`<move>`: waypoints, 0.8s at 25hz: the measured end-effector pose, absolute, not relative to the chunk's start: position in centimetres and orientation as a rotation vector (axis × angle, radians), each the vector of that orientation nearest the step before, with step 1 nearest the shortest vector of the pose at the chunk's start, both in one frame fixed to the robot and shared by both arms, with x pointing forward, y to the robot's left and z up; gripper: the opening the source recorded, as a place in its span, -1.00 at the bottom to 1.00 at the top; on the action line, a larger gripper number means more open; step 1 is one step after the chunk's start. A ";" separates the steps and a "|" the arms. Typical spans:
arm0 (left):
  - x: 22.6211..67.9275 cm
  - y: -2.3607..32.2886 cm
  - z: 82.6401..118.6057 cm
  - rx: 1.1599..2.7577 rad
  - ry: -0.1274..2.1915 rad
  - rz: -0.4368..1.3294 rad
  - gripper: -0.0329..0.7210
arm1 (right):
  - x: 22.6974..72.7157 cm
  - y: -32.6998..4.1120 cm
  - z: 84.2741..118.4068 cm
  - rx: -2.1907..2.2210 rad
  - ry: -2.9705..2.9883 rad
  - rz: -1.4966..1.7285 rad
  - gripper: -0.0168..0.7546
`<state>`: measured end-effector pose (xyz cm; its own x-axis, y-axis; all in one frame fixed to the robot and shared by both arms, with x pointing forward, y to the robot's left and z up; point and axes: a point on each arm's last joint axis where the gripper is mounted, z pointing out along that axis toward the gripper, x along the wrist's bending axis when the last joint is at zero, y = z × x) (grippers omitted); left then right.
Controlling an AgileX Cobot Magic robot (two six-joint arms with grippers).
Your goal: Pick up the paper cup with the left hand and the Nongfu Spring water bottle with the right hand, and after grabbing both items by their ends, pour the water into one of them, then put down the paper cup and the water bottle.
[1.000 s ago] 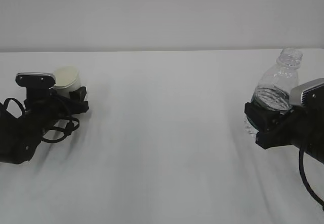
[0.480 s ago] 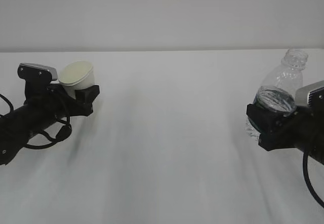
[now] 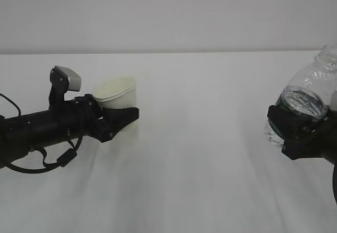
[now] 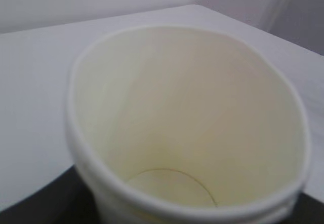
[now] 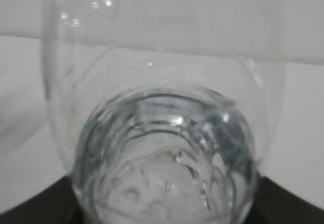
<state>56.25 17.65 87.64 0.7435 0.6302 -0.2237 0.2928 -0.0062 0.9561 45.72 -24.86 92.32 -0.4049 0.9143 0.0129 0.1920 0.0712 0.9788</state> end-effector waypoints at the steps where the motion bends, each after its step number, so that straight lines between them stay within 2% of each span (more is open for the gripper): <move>1: 56.0 17.2 87.7 1.605 0.749 0.289 0.34 | 45.6 -24.9 92.4 1.109 1.686 1.384 0.11; 10: 52.8 11.6 87.7 1.680 0.573 0.102 0.33 | 44.2 -25.0 91.9 1.119 1.717 1.358 0.11; 20: 52.4 6.5 89.4 1.690 0.381 0.074 0.29 | 44.2 -25.5 91.8 1.081 1.706 1.266 0.11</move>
